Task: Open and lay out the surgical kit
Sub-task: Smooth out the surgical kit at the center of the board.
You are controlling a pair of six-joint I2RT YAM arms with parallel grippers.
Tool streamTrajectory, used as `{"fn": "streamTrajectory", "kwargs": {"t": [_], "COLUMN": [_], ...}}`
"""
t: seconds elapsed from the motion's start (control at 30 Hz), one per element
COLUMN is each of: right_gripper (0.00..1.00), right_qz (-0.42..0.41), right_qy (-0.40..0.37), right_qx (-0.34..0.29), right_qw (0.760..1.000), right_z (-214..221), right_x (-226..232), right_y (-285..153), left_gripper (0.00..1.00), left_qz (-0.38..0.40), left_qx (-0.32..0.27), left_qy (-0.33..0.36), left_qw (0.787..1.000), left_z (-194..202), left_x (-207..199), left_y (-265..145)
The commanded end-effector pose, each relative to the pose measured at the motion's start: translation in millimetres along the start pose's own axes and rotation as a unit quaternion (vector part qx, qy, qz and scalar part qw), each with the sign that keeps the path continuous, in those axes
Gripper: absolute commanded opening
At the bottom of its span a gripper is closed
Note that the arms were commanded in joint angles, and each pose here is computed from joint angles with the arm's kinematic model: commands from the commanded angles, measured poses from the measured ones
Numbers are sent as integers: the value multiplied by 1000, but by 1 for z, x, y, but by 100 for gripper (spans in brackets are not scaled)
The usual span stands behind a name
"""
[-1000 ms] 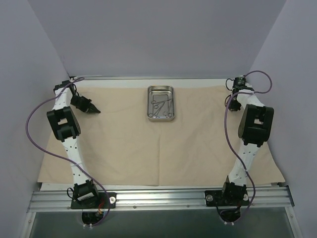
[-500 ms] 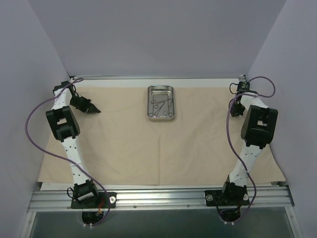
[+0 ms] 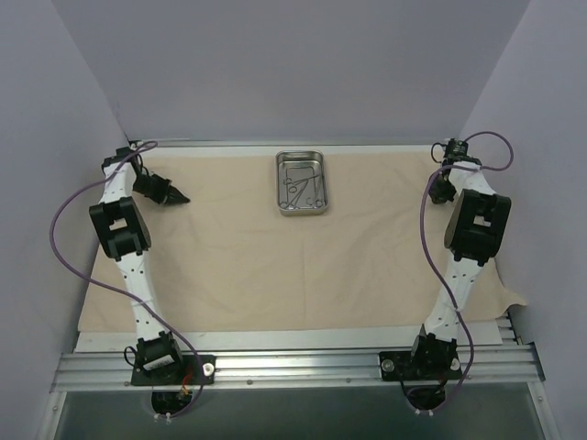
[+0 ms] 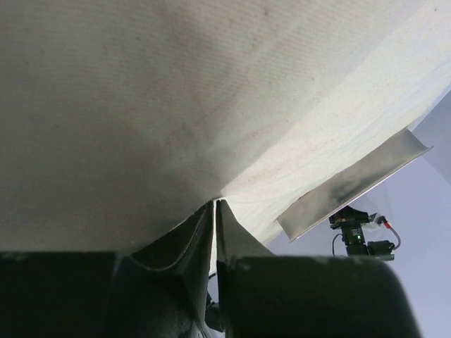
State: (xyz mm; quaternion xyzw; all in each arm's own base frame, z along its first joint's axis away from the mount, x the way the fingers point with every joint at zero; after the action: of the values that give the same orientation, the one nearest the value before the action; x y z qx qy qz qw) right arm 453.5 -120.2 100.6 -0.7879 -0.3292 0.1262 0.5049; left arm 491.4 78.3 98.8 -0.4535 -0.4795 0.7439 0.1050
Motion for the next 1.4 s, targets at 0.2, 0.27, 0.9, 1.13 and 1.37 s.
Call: {"fn": "streamTrajectory", "kwargs": {"t": [0.2,0.27,0.9,1.13,1.37], "right_gripper": [14,27,0,0,0], "right_qz": [-65,-85,-49,-21,-41], "right_qy": [6,15,24,13,21], "right_qx": [16,29,109,112,70], "right_qw": [998,996,993,993,996], "right_z": [1,11,82,92,72], "right_x": [10,11,-31,-43,-38], "right_y": [-65,-76,-60,-59,-107], "left_gripper": [28,30,2,2,4], "left_qz": [-67,-87,-217,-210,-190], "left_qx": [-183,-211,-78,-94,-116], "left_qy": [78,92,1,-11,28], "left_qw": [978,969,973,973,974], "left_z": [7,11,-3,-13,-15], "left_x": [-29,-31,51,74,53], "left_y": [-77,-87,-43,-55,-71]}}
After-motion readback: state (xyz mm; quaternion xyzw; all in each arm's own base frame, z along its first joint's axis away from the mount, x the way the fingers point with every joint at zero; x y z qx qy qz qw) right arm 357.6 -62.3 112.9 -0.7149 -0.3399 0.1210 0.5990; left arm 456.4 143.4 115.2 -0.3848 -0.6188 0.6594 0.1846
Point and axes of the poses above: each gripper's point midway between its finger pads, its own y axis out along the fingers, its own x axis along the line the jaws close on, z = x × y, the point moved 10 cm from there along -y, back along the fingers, and after that the axes turned 13 degrees about y, right-handed, at the moved point
